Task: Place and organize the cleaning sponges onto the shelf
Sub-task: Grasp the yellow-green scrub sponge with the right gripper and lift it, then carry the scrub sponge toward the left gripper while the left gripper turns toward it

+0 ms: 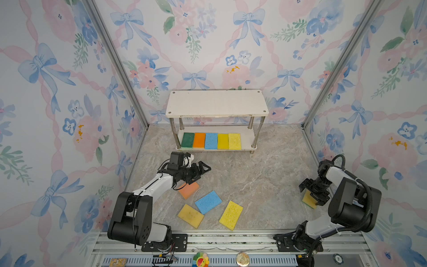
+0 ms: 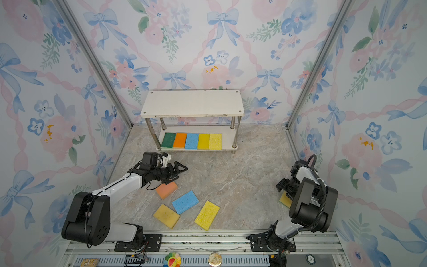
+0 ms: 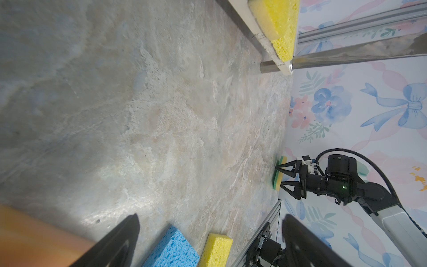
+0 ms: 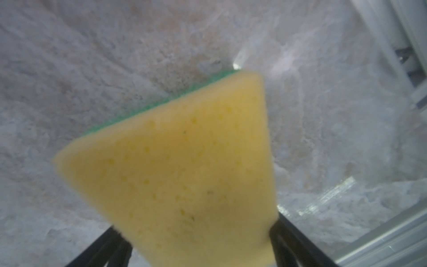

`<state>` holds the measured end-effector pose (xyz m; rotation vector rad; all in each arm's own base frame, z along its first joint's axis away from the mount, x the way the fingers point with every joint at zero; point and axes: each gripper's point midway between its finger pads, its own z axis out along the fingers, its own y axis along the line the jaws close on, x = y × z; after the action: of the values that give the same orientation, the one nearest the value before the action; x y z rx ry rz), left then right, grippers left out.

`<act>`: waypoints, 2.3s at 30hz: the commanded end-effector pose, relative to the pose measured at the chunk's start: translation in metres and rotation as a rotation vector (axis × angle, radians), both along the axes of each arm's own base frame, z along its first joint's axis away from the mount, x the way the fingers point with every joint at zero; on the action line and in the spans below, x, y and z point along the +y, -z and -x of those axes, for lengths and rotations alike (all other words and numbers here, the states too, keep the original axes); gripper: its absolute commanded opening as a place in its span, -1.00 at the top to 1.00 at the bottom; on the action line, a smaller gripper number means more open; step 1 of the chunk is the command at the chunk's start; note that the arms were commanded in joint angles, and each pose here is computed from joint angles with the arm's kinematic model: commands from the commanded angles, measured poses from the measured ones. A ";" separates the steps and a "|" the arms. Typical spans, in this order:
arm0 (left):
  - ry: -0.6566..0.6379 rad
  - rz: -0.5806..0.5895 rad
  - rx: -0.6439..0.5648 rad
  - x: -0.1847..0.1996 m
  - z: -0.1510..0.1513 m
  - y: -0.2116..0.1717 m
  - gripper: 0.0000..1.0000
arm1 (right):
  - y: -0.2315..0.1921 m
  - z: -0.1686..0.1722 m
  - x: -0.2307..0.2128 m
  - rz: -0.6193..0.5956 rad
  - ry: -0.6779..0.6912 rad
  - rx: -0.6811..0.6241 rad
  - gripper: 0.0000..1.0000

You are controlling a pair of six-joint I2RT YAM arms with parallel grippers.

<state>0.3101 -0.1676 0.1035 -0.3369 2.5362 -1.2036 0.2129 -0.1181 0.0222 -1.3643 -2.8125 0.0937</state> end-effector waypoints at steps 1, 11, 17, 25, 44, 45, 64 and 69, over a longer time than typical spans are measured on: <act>-0.003 0.004 0.001 -0.001 -0.006 -0.003 -0.96 | 0.006 0.000 0.005 -0.022 -0.020 -0.018 -0.60; -0.005 0.002 -0.005 -0.001 -0.007 -0.005 -0.96 | -0.012 -0.020 0.051 -0.043 -0.182 -0.080 -0.21; -0.012 -0.005 -0.008 0.001 -0.005 -0.004 -0.96 | -0.029 -0.043 0.153 -0.090 -0.463 -0.117 -0.20; -0.014 -0.010 -0.007 0.002 0.000 -0.001 -0.96 | -0.034 -0.052 0.226 -0.142 -0.643 -0.114 -0.82; -0.024 -0.012 0.015 0.006 0.011 0.006 -0.96 | 0.004 -0.074 0.278 -0.166 -0.952 -0.028 -0.95; -0.027 -0.010 0.014 0.006 0.011 0.005 -0.96 | 0.005 -0.076 0.280 -0.168 -0.952 -0.034 -0.97; -0.031 0.000 0.012 0.007 0.009 0.002 -0.96 | -0.036 -0.078 0.314 -0.218 -1.048 -0.176 -0.96; -0.035 0.004 0.012 0.009 0.014 0.003 -0.96 | -0.022 -0.087 0.317 -0.177 -1.088 -0.133 -0.98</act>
<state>0.3002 -0.1608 0.0984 -0.3684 2.5361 -1.1840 0.2956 0.1967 0.0484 0.2370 -3.1879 -0.2867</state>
